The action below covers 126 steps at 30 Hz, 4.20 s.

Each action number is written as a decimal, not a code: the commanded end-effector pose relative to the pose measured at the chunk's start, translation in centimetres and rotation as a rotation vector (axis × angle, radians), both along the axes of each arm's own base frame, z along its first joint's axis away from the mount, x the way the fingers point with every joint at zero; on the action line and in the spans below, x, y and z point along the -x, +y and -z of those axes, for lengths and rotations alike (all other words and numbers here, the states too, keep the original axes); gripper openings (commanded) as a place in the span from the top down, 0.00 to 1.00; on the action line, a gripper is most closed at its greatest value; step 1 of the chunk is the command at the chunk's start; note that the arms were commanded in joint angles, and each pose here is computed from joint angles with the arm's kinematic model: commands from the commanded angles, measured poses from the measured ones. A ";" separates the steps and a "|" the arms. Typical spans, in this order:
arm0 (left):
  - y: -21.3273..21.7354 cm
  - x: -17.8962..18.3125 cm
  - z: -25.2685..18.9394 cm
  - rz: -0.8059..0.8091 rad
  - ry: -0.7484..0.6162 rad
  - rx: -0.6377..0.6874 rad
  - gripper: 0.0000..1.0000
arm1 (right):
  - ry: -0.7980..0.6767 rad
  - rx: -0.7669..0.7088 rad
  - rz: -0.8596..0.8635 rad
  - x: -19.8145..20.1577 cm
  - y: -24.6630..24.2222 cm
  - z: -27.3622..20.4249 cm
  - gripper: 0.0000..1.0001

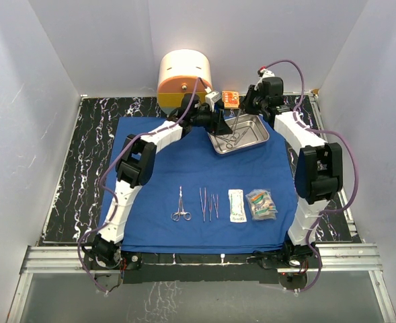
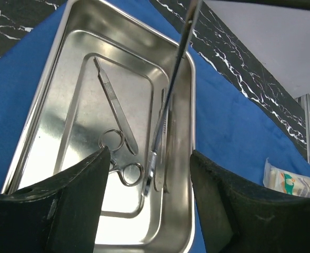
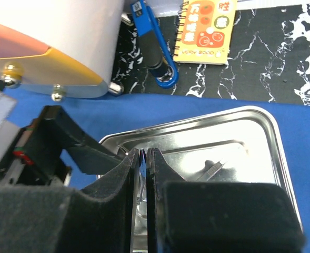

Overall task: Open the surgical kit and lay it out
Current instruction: Place the medical item in the surgical kit.

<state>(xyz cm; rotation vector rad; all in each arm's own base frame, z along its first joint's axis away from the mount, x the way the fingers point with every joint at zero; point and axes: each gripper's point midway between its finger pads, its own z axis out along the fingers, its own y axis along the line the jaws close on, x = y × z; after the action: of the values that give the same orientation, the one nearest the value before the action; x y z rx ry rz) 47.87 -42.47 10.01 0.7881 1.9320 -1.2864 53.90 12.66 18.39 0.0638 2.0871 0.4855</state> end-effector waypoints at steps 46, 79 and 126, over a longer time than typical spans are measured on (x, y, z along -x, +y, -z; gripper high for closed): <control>-3.1 0.1 -6.1 0.060 -0.124 0.099 0.66 | -0.114 -0.051 -0.131 2.4 2.5 -4.6 1.00; -2.9 0.7 -7.9 0.050 -0.109 0.125 1.00 | -0.107 0.002 -0.133 2.2 2.2 -3.9 1.00; 21.9 30.0 0.8 -0.398 0.665 -0.085 1.00 | -0.205 0.149 -0.389 13.1 1.1 -10.7 0.12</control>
<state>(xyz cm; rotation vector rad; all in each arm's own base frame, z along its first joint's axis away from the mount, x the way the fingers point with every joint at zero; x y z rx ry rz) 17.64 -21.16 9.89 0.1035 2.4663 -1.3065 40.72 14.15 26.98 -0.4488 2.0133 0.5761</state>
